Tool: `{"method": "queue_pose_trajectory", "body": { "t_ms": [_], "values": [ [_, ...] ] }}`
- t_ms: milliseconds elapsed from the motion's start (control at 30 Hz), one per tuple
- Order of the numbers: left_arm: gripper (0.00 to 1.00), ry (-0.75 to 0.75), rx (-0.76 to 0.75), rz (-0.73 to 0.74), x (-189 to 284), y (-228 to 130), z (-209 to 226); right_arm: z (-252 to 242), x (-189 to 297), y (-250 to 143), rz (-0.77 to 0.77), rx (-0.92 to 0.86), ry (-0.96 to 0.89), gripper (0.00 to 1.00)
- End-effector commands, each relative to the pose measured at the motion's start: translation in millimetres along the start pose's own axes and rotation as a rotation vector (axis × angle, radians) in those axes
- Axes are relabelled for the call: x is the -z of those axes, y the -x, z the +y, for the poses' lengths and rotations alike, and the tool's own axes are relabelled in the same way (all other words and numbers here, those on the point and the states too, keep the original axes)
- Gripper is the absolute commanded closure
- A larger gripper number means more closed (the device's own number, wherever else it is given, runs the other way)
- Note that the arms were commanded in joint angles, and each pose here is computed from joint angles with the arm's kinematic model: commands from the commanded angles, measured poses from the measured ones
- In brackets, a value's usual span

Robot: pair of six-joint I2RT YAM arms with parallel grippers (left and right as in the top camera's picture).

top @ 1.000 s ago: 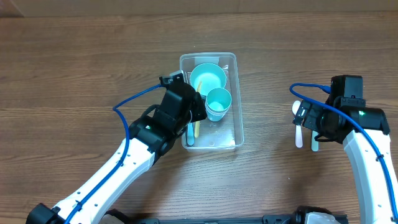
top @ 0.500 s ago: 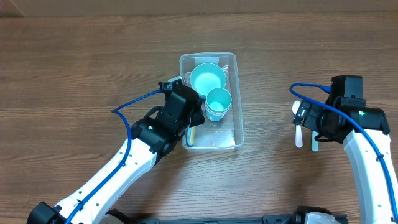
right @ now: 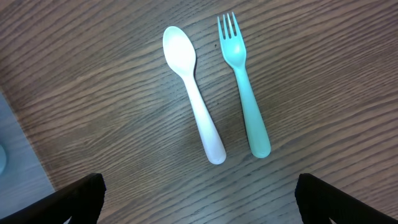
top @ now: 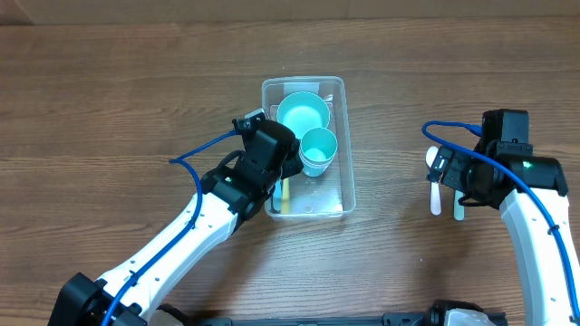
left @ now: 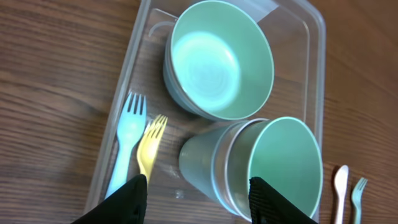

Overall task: Pack container
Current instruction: 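Retract the left gripper to the left side of the table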

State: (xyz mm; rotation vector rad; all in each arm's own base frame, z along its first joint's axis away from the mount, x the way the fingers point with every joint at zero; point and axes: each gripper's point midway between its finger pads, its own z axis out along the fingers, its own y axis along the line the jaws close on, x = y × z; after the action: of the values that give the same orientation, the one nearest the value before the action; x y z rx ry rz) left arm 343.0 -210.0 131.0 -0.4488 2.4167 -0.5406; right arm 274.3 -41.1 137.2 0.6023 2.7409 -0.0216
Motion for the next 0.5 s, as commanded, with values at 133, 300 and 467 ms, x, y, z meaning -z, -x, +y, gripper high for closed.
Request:
{"method": "queue_pose_trajectory", "body": {
  "t_ms": [133,300,467],
  "values": [
    [0.43,0.031,-0.1,-0.217,75,83,-19,-1,2,3,-0.013,-0.005,0.0,0.0],
    [0.09,0.354,-0.077,-0.32,120,122,70,-1,2,3,-0.013,-0.006,0.0,0.0],
    [0.0,0.569,-0.044,-0.288,139,136,141,-1,2,3,-0.013,-0.005,0.0,0.0]
  ]
}}
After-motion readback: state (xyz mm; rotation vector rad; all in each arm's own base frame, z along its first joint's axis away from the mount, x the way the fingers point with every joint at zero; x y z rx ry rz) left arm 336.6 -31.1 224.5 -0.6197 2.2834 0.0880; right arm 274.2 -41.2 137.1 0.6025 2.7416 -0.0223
